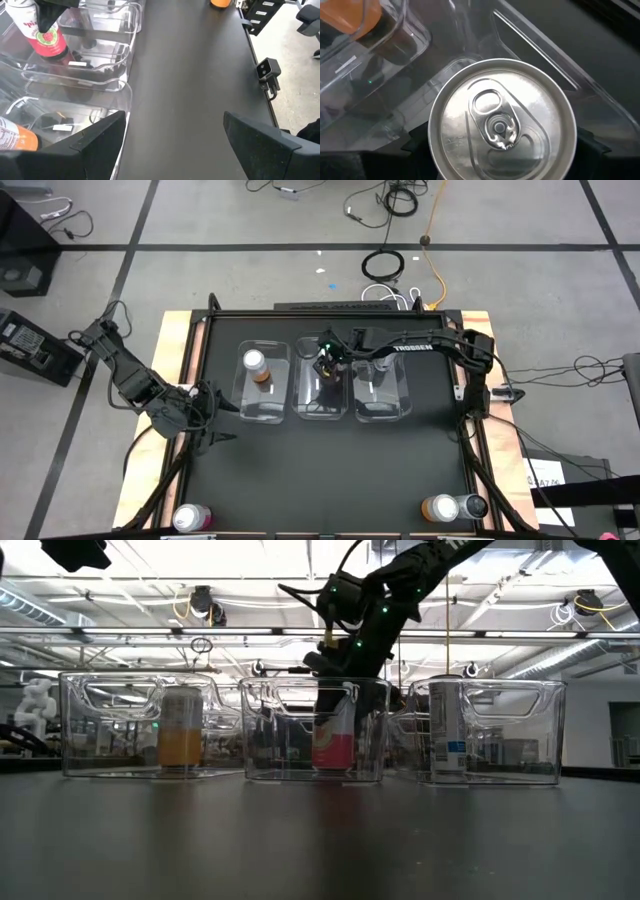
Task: Sort soda cans
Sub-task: Put the right pink-white soda can into the center transparent bin
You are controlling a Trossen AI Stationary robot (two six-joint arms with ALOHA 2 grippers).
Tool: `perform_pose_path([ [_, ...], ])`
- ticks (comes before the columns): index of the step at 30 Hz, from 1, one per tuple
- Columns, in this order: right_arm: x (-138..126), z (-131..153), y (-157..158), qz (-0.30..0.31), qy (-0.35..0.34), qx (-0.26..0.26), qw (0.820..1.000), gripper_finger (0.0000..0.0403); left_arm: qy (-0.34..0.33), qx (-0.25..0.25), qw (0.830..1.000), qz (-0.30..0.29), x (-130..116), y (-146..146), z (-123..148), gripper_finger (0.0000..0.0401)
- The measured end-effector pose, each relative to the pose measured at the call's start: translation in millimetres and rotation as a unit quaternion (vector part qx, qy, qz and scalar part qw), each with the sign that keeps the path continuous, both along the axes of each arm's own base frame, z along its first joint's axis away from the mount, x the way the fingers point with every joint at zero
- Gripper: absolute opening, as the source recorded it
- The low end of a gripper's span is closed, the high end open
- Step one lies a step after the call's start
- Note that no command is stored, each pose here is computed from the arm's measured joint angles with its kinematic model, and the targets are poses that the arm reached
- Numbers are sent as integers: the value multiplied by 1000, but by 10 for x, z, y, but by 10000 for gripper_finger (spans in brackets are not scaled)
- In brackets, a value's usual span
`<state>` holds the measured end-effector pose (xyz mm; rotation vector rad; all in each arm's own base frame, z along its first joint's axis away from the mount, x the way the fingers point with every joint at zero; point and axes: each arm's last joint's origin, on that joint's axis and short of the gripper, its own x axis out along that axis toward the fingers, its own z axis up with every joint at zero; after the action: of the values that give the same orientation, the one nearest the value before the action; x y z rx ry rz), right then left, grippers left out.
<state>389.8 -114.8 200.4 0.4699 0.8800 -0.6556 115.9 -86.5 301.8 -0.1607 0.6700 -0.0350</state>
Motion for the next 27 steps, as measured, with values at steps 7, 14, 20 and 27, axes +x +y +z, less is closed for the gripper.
perform_pose_path([
  [7, 0, 10, 2, 11, -2, -5, 1000, 289, 5, 4, 1000, 0, -6, 6, -9, 345],
  [14, 0, 10, 8, 24, 1, -6, 1000, 333, 8, 7, 1000, 0, -10, 10, -14, 345],
  [20, 0, 11, 8, 33, 4, -11, 999, 354, 7, 8, 1000, 1, -10, 10, -14, 345],
  [27, -9, 22, 7, 41, 9, -17, 999, 356, 7, 8, 1000, 1, -10, 10, -14, 345],
])
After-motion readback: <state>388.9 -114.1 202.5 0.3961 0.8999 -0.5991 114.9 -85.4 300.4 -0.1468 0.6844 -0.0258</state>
